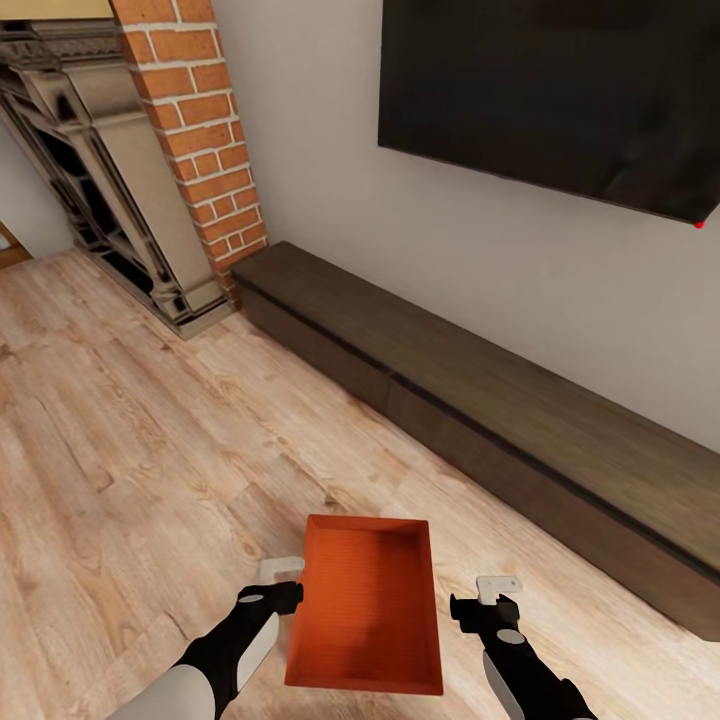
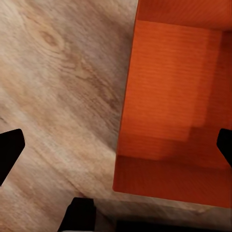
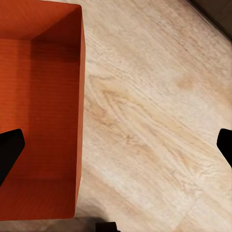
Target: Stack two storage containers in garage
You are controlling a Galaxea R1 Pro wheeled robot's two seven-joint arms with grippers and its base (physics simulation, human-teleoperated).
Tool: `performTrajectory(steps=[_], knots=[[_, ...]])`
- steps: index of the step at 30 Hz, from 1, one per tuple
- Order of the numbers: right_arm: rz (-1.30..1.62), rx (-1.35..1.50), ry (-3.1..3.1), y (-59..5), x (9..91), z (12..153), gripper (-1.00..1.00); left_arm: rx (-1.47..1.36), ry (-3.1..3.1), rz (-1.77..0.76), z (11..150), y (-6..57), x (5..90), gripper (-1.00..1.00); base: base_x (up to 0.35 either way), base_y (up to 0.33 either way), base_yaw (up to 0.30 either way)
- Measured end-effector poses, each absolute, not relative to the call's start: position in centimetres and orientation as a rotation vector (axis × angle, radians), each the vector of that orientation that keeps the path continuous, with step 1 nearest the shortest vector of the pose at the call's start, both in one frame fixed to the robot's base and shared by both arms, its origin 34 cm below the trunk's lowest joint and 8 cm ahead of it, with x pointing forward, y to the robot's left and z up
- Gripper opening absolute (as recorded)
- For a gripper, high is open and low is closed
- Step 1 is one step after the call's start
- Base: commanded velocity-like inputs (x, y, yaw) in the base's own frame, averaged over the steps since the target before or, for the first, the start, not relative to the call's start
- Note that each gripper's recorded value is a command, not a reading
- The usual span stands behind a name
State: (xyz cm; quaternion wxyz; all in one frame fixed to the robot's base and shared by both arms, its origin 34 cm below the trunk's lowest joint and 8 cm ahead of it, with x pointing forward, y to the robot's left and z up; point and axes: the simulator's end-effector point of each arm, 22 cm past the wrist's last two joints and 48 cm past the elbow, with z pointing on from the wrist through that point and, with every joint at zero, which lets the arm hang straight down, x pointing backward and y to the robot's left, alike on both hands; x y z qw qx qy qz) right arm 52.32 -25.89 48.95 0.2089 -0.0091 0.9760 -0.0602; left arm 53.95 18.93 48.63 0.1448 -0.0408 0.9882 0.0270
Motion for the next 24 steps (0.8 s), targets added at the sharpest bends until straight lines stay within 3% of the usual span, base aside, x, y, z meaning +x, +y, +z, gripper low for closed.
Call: performTrajectory(steps=[7,24], knots=[[-0.167,-0.021,2.723,-26.0,52.0,47.7,1.0,-0.007,2.851,0.036,47.7,15.9,53.6,1.0,0.0,0.0,0.0],[-0.148,0.046,2.754,-25.9,50.8,44.5,1.0,0.025,2.852,0.04,45.0,15.7,53.5,1.0,0.0,0.0,0.0]])
